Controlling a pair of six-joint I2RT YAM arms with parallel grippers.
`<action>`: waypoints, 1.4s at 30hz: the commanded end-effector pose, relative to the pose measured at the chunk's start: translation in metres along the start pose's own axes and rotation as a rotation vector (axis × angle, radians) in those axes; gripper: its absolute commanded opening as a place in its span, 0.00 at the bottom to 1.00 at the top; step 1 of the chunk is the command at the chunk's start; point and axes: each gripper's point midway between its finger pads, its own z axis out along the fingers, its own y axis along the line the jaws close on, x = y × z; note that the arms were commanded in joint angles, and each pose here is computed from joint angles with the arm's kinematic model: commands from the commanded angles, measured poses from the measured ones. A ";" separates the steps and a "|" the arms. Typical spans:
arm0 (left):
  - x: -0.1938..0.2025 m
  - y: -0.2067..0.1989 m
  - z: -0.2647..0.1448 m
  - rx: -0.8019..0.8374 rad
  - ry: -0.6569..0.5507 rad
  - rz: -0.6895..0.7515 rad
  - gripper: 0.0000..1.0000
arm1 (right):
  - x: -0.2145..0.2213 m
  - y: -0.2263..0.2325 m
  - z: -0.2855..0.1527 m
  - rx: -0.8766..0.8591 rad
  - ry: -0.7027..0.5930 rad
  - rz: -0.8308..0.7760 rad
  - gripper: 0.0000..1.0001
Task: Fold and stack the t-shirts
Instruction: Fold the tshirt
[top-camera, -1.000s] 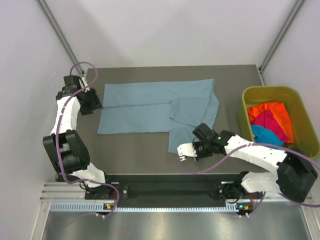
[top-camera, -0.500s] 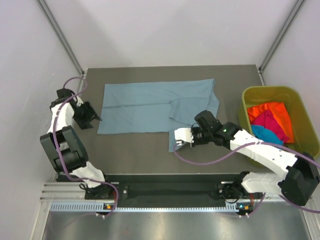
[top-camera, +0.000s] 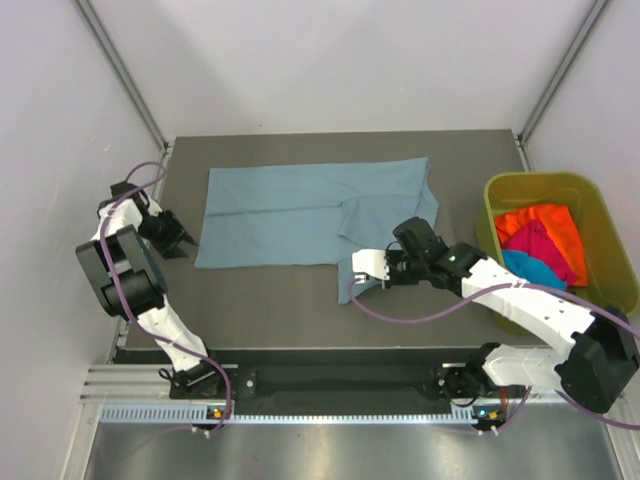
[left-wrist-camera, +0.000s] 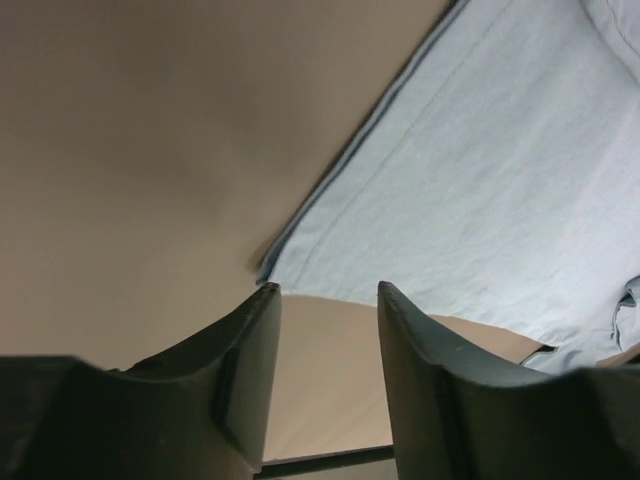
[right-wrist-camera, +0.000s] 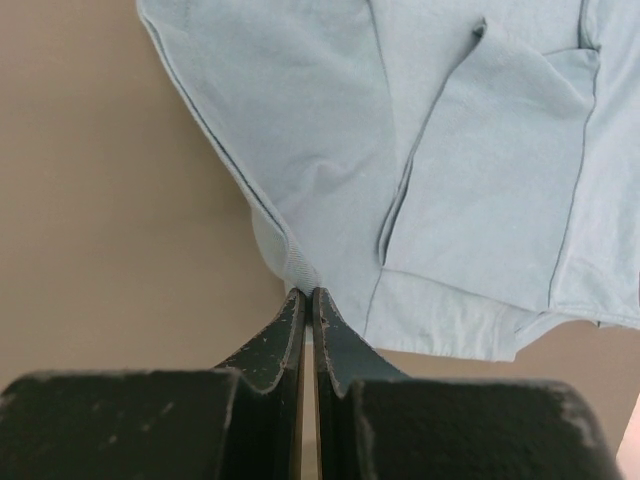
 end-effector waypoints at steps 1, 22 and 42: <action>-0.015 -0.003 0.000 0.018 -0.022 0.014 0.48 | -0.004 -0.014 -0.004 0.061 -0.043 0.032 0.00; -0.001 0.027 0.035 -0.076 0.087 0.011 0.42 | -0.005 -0.034 0.004 0.081 -0.031 0.050 0.00; 0.031 0.026 0.023 -0.057 0.121 0.003 0.33 | 0.002 -0.038 0.005 0.103 -0.023 0.071 0.00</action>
